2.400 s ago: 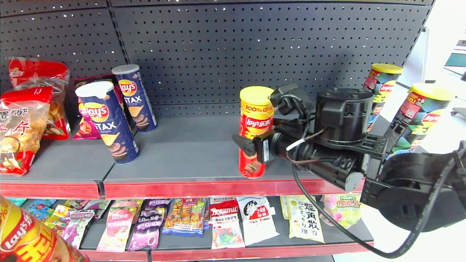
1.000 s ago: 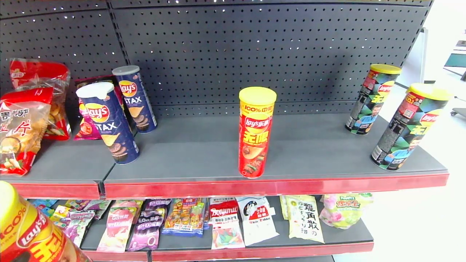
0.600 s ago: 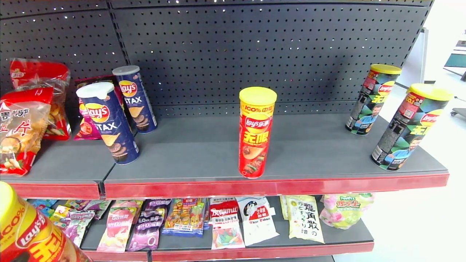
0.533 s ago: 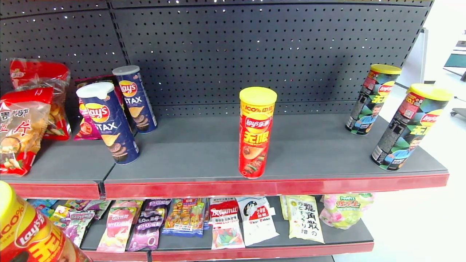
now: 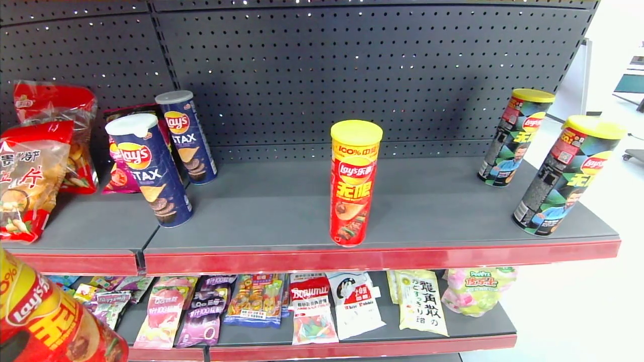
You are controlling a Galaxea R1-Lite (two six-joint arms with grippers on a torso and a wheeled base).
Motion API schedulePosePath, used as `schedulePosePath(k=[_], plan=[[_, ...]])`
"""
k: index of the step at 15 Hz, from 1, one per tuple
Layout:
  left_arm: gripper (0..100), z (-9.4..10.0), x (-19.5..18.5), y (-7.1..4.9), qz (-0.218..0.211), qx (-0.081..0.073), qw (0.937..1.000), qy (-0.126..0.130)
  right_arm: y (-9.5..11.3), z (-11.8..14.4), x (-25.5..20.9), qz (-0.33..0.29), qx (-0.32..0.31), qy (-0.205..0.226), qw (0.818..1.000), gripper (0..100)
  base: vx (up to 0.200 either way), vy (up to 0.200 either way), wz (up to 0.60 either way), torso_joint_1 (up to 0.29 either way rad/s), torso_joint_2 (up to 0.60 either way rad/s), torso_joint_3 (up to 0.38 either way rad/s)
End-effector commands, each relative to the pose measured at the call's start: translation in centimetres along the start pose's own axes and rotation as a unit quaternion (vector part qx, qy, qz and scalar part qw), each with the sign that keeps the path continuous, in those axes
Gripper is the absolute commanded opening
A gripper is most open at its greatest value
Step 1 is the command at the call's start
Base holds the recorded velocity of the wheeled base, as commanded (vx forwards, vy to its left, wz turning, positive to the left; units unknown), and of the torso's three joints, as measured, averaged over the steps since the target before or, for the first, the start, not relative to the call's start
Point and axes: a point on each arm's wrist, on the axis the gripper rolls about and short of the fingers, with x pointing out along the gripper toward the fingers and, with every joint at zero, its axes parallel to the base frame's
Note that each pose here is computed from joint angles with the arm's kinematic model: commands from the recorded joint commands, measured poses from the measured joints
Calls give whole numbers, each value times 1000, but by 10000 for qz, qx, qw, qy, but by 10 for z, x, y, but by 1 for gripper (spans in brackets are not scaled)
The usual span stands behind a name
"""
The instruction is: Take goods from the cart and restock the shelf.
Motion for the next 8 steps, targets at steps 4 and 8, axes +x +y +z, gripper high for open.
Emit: schedulePosePath(k=[4,8], plan=[[0,8,11,7,3,-22,10000,40,-2,-6,-5,735,221,-138,9970,100,0,0,0,0,0,0],[0,11,18,11,-32,-67,9999,118,-2,-6,-7,616,298,-322,9971,100,0,0,0,0,0,0]])
